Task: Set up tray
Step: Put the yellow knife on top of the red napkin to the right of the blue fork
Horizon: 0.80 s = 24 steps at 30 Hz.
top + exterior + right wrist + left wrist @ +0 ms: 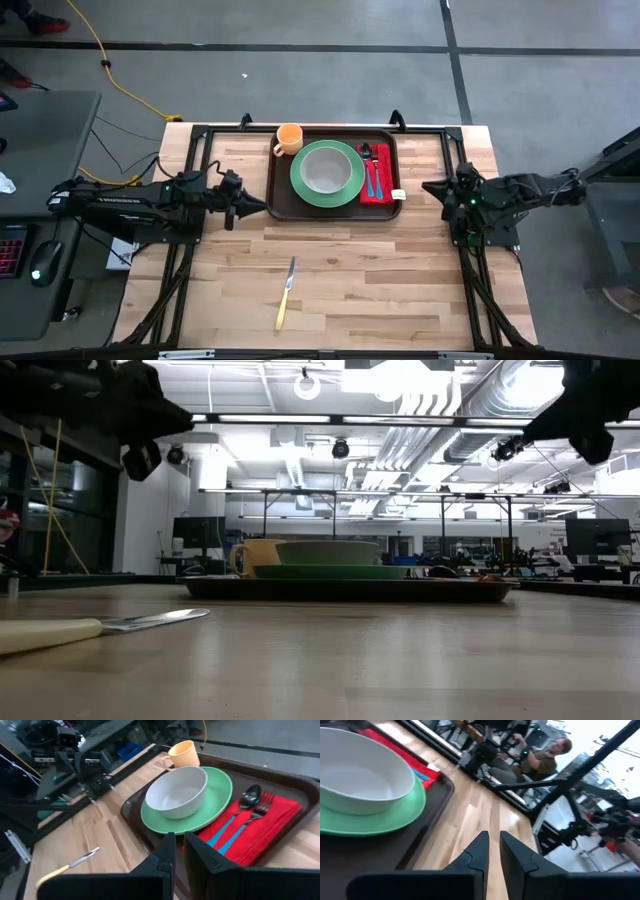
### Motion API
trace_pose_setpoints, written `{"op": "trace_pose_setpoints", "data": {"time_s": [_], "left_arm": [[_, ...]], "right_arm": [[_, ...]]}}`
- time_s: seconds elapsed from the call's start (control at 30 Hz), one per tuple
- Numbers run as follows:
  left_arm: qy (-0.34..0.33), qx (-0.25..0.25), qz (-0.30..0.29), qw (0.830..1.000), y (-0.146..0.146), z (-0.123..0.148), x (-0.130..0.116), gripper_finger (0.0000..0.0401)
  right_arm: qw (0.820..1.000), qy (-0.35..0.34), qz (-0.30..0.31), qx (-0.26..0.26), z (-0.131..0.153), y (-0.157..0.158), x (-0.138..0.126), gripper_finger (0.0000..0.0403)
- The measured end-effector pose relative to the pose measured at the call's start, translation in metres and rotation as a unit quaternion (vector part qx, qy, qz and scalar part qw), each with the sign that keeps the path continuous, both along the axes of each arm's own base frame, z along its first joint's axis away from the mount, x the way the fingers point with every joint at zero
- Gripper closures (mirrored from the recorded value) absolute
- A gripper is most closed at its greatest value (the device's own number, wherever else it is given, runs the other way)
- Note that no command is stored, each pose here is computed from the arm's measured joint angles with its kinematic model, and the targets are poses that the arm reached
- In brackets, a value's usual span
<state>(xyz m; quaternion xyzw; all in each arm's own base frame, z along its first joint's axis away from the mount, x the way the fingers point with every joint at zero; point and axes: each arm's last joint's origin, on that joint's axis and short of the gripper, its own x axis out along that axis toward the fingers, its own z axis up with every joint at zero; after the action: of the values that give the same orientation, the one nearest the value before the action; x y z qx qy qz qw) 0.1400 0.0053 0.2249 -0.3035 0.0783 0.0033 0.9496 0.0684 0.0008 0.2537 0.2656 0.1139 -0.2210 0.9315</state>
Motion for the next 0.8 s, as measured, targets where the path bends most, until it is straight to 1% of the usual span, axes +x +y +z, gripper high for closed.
{"op": "trace_pose_setpoints", "data": {"time_s": [0.2,0.43,0.57,0.8], "left_arm": [[-0.026,0.000,-0.015,1.000,-0.001,0.005,-0.002,0.0325],[-0.037,0.001,-0.018,0.999,-0.001,0.008,-0.006,0.0325],[-0.042,0.015,-0.031,0.999,-0.002,0.009,-0.007,0.0325],[-0.041,0.013,-0.060,0.997,-0.004,0.009,-0.007,0.0325]], "right_arm": [[1.000,-0.023,0.000,0.010,-0.019,0.001,0.002,0.0387],[1.000,-0.025,-0.010,0.006,-0.022,0.000,0.001,0.0387],[1.000,-0.026,-0.015,0.005,-0.022,0.000,0.001,0.0387],[1.000,-0.025,-0.015,0.004,-0.022,0.000,0.001,0.0387]]}}
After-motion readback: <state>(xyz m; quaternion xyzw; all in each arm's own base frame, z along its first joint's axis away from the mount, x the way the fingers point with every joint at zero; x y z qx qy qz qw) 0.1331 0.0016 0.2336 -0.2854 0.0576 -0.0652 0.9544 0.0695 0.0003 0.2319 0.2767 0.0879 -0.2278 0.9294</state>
